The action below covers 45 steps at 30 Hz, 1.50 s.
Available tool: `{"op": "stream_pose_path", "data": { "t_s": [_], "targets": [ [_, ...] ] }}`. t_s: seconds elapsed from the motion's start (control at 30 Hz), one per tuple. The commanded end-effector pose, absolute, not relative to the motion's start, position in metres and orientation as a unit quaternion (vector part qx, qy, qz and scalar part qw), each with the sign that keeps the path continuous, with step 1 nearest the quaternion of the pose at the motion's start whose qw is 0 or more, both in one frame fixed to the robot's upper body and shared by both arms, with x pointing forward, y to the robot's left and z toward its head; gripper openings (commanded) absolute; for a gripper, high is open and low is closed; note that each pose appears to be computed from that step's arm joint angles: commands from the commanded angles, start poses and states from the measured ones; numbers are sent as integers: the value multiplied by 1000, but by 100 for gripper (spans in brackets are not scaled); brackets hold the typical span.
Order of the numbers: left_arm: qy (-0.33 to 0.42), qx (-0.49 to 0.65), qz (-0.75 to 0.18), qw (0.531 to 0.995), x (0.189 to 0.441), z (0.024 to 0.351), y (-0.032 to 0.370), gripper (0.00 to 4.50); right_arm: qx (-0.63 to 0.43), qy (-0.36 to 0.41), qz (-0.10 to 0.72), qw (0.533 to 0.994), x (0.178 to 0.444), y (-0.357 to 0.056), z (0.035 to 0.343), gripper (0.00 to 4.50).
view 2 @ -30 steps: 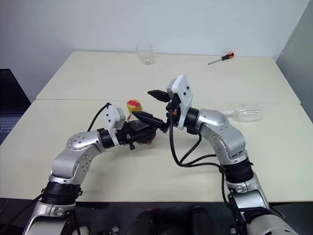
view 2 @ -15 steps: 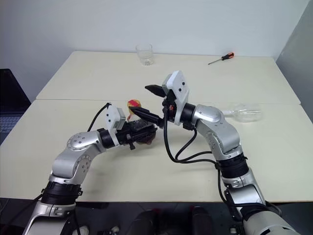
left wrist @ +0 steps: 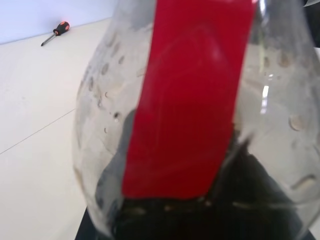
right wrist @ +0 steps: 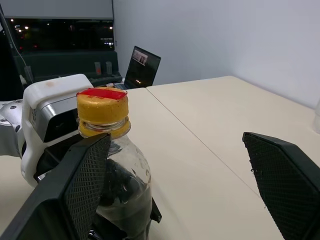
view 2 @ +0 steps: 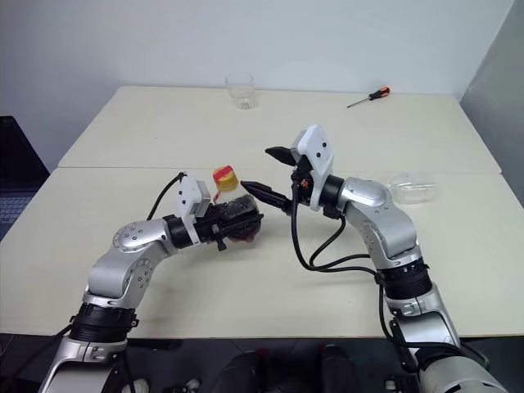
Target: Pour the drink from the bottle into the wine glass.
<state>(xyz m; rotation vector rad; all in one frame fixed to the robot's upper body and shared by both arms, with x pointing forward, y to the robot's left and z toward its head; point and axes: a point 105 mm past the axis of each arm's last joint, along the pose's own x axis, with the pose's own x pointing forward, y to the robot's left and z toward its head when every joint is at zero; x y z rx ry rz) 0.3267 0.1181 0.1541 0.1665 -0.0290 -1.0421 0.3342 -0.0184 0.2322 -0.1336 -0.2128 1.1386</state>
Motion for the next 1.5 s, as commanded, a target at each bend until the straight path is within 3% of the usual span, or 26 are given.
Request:
{"op": "stream_pose_path", "data": {
  "t_s": [0.03,0.4,0.67,1.5],
  "targets": [
    [-58,96,-502,857,325,176,114,176,-66,-127,528,837,334,-22,246,449],
    [-56,99,-500,858,324,174,119,176,-79,-109,539,832,320,-41,237,449],
    [-56,100,-501,858,324,174,119,176,-53,-120,563,816,302,-20,243,449],
    [-57,97,-501,858,325,173,116,176,-43,-149,561,813,316,13,257,449]
  ]
}}
